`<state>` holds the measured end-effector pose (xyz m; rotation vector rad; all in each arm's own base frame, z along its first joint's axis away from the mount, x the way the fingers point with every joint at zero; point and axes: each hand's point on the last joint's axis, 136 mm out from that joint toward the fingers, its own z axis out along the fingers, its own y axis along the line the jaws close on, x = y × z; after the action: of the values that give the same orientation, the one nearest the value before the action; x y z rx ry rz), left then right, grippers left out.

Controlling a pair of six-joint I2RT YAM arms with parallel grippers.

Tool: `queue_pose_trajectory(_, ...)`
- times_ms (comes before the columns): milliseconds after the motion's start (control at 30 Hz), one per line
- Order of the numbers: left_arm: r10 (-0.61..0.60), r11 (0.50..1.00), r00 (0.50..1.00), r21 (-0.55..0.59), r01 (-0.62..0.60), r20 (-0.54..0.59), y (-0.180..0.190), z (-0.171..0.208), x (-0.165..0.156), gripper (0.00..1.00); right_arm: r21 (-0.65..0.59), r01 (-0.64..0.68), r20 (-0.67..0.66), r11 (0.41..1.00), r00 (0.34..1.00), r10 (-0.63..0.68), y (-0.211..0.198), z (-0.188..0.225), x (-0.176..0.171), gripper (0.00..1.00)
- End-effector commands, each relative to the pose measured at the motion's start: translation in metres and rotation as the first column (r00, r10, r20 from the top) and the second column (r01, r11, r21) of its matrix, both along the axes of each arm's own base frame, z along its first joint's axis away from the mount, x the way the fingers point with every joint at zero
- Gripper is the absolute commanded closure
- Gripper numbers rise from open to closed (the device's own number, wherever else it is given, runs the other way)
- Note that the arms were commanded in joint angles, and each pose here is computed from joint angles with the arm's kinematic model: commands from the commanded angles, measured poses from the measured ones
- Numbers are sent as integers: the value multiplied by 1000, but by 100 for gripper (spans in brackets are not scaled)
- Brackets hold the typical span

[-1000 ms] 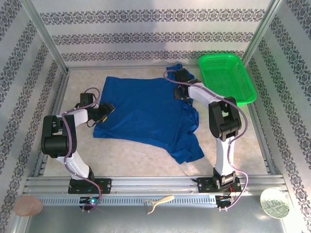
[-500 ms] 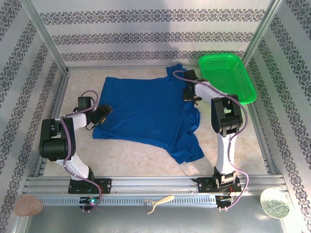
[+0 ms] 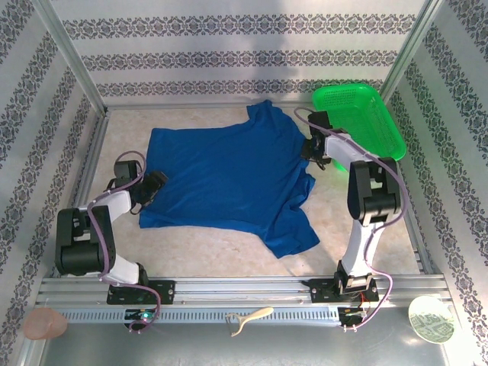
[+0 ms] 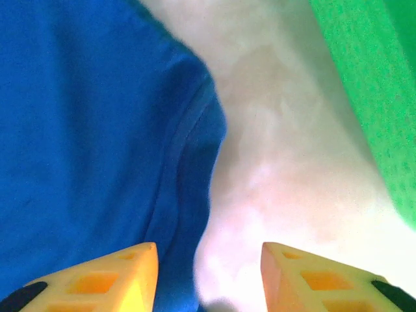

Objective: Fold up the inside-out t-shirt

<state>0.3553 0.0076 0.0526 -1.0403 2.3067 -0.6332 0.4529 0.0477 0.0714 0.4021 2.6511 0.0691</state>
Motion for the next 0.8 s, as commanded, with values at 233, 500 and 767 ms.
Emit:
queue_pose_trajectory(233,-79,996,992,-34,82,99,-8,48,32,31,139,-78,63,987,996,70,28,33,-144,42)
queue_pose_trajectory(500,-107,989,992,-94,114,71,-18,31,30,30,162,-2,-71,987,997,14,18,-24,-256,38)
queue_pose_trajectory(767,-131,986,982,-84,143,135,-25,70,14,29,92,54,-88,994,995,-46,15,-35,-285,36)
